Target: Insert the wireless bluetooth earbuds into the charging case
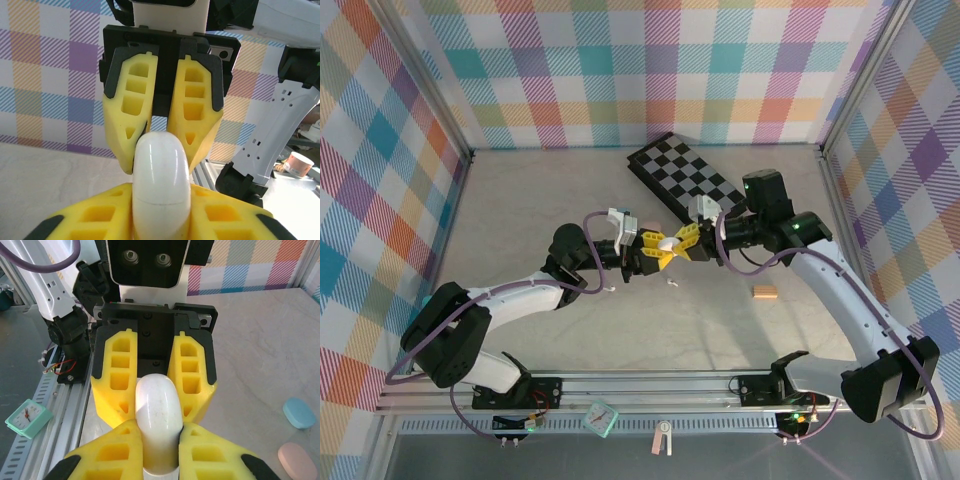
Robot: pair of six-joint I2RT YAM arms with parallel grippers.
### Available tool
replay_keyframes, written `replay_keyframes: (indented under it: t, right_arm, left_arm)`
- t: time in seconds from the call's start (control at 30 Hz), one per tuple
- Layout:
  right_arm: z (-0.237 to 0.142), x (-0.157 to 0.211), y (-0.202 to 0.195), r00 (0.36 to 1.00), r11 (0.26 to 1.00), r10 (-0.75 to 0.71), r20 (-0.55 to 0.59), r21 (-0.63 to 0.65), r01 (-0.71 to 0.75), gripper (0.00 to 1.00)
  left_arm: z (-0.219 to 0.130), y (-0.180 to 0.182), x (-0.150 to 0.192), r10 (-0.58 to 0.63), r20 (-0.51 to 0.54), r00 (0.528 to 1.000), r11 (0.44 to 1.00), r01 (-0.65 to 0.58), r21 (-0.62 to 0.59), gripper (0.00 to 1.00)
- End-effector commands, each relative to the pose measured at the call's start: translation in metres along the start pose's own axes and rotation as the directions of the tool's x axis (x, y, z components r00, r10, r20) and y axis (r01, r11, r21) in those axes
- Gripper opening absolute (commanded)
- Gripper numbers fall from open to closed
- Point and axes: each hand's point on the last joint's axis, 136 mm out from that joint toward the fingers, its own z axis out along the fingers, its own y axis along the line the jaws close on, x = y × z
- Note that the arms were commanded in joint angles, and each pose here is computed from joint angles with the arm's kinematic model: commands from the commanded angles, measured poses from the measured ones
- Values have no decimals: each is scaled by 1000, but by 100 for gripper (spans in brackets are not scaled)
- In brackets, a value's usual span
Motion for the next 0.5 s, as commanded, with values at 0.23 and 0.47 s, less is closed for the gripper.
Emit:
replay_keyframes:
  t: [0.23,0.47]
  right_arm:
    - [-3,-19,7,998,998,-50,41,-29,51,13]
    - [-3,-21,-6,999,999,-23,38,43,21,46]
  left_arm:
    - [3,-7,-9,43,3,999,998,-43,47,19]
    - [2,-8,-10,71,5,997,997,-71,43,4]
